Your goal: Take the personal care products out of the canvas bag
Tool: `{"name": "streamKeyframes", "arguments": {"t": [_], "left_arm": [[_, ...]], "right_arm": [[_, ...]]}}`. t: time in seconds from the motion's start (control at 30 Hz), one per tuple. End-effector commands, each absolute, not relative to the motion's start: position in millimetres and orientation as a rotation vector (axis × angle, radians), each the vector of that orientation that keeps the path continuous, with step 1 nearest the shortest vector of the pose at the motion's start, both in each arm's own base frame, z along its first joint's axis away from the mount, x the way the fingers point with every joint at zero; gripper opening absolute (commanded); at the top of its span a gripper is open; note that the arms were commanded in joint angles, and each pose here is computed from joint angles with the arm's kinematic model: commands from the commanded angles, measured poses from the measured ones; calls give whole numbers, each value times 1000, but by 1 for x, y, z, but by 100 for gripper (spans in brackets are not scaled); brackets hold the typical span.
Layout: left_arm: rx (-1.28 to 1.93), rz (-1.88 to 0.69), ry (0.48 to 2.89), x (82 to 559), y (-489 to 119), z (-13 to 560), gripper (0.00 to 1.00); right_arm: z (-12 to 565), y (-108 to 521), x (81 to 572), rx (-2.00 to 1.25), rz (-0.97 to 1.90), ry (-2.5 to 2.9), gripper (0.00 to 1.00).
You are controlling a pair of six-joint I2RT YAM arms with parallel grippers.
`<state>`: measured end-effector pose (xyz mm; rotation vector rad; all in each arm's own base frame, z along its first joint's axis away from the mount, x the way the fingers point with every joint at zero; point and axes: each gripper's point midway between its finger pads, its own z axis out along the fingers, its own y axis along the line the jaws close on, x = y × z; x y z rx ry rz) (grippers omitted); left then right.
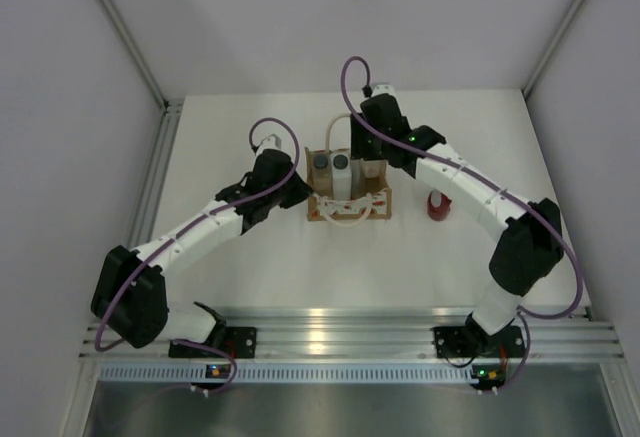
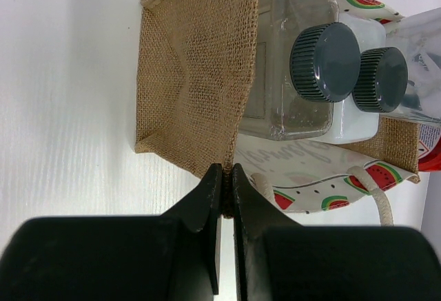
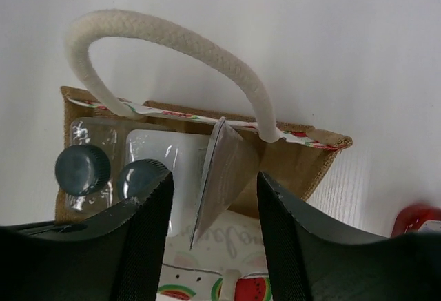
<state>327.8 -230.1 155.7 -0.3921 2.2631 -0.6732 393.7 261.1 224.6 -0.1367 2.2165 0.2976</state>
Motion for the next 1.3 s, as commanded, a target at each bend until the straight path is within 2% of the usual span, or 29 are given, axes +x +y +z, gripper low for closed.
{"name": "streamKeyframes", "arguments": {"t": [0.0,0.4,0.5,0.6,0.7,0.73,0.77,1.03,1.27], "left_arm": [[-390,-688,2229,332,-232,163,0],[-390,-678,2240,331,-231,158,0],[-385,-675,2247,331,-231,156,0],[-384,-674,2254,330,-231,154,0],[-380,-673,2257,330,-232,153,0],[-380,-676,2254,330,-232,154,0],[-381,-678,2251,330,-232,155,0],[-380,-682,2238,330,-231,160,0],[-380,-690,2234,330,-232,162,0]], "right_arm": [[217,266,398,-129,254,2238,50],[148,268,413,-135,126,2351,42],[137,270,413,-142,123,2361,37],[140,270,415,-133,142,2324,31],[146,267,416,-135,139,2298,16],[151,268,415,-136,150,2291,5],[153,266,414,-136,148,2287,0],[201,249,405,-125,158,2191,0],[187,244,407,-168,254,2244,0]]}}
